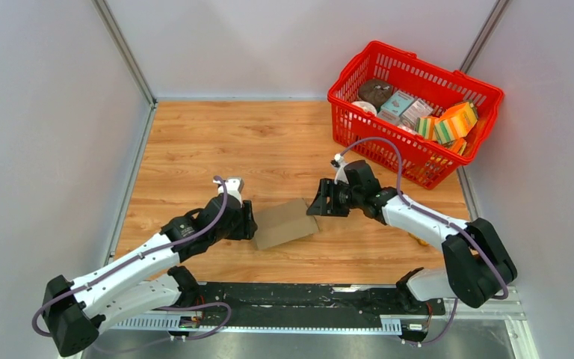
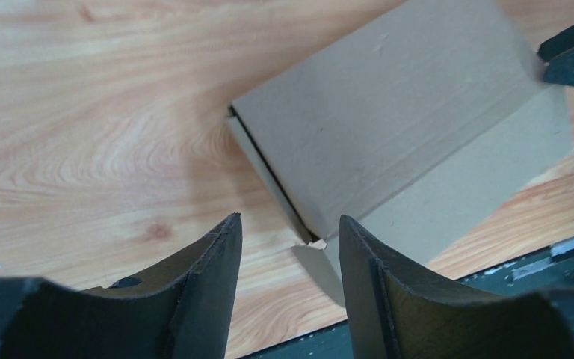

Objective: Fold the paper box

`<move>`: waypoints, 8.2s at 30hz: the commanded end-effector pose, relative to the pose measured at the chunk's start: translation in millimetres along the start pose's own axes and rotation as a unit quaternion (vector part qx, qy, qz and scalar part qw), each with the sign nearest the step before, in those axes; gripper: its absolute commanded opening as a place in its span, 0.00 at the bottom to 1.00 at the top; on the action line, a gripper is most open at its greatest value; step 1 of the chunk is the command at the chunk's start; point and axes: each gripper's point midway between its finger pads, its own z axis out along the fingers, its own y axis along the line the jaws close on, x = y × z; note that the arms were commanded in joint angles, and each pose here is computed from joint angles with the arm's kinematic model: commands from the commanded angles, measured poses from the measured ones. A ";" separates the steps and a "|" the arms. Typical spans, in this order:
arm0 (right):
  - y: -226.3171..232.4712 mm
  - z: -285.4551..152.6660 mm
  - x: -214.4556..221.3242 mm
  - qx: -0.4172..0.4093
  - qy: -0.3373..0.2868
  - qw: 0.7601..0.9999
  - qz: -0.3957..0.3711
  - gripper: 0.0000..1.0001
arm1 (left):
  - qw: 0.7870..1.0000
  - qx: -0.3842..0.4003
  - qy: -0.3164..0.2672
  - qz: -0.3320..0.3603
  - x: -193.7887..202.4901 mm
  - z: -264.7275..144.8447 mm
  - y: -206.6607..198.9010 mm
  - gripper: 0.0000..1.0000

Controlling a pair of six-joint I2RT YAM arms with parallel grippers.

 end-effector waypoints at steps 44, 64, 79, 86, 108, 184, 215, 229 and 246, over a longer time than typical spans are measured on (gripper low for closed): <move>-28.5 31.9 -20.3 0.024 -0.012 0.998 -0.054 0.32 | 0.977 0.096 -0.033 -0.186 4.2 32.0 5.8 0.77; -51.7 41.0 -14.1 0.021 -0.008 1.000 -0.004 0.29 | 0.942 0.197 -0.016 -0.273 10.1 52.0 -27.7 0.79; -36.0 28.4 -22.1 0.003 -0.022 1.000 0.014 0.67 | 0.920 0.203 -0.048 -0.333 -2.4 42.3 -25.1 0.45; -30.6 -4.2 -28.2 -0.008 -0.051 0.997 0.053 0.89 | 0.905 0.201 -0.050 -0.373 5.5 40.4 -18.1 0.41; 41.3 -21.7 -38.3 -0.172 -0.118 0.941 0.267 1.00 | 0.854 0.250 -0.066 -0.451 -2.4 19.9 -21.3 0.42; 15.2 -54.6 -33.1 0.233 0.172 0.932 0.217 1.00 | 0.942 0.302 -0.115 -0.094 -0.3 -83.5 -35.6 0.74; -90.8 -25.9 -67.5 0.121 -0.080 0.989 0.012 0.52 | 0.931 0.276 0.118 -0.209 85.3 40.8 -147.1 0.20; -80.2 -15.8 -10.9 0.070 -0.065 0.993 0.066 0.51 | 0.946 0.182 0.094 -0.252 69.2 82.2 -82.1 0.17; -87.1 -31.4 28.8 0.131 -0.090 0.984 0.082 0.65 | 0.986 -0.007 0.064 -0.152 45.2 51.3 29.3 0.27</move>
